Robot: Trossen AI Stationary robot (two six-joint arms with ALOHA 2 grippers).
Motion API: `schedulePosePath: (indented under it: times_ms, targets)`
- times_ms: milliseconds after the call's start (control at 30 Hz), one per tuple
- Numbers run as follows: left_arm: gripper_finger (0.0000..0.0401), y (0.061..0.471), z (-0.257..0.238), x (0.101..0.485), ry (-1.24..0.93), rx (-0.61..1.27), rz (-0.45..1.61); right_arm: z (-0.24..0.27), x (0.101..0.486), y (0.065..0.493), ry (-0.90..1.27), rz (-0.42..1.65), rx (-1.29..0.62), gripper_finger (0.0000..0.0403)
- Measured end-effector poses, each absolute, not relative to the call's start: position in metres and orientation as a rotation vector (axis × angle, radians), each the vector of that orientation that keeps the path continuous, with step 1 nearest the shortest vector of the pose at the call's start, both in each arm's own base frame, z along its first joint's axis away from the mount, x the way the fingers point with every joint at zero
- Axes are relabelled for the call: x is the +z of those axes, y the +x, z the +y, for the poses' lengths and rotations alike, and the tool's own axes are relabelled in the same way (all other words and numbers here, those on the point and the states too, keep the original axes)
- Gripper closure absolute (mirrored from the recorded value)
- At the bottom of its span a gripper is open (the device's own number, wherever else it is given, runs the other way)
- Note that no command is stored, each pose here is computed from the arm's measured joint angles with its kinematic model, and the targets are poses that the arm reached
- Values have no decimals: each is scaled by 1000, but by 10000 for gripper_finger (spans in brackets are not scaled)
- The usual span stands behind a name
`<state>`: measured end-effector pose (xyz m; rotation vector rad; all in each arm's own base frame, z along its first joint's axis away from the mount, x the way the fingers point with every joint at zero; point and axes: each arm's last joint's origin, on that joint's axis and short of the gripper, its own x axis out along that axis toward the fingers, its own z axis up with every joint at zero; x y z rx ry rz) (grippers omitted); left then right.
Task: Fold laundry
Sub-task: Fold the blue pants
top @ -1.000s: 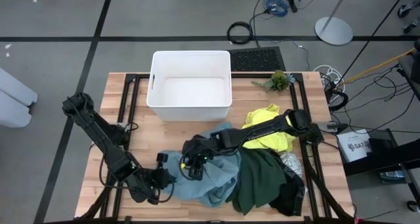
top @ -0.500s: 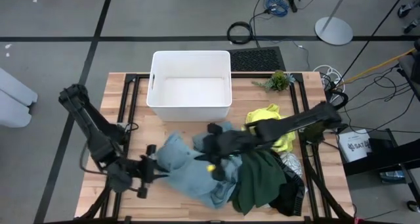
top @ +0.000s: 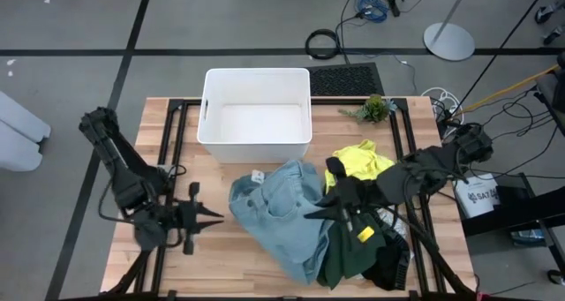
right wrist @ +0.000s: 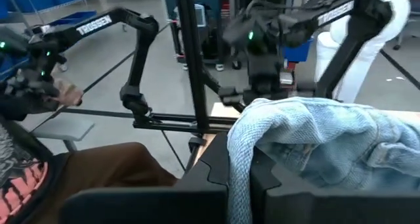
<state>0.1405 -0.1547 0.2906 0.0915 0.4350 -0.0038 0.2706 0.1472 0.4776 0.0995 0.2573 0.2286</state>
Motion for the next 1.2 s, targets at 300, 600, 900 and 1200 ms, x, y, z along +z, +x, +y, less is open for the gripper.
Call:
schedulePosePath:
  times_ms: [300, 600, 900, 1200]
  targets:
    - [342, 141, -147, 257, -7, 63, 498, 149, 483, 260, 65, 244, 261, 403]
    - [342, 133, -142, 193, -353, 142, 359, 145, 493, 253, 61, 185, 264, 403]
    - [317, 133, -116, 173, -715, 0, 38, 144, 494, 251, 63, 184, 273, 403]
    - [226, 144, -100, 164, -389, 55, 88, 144, 496, 249, 50, 174, 283, 403]
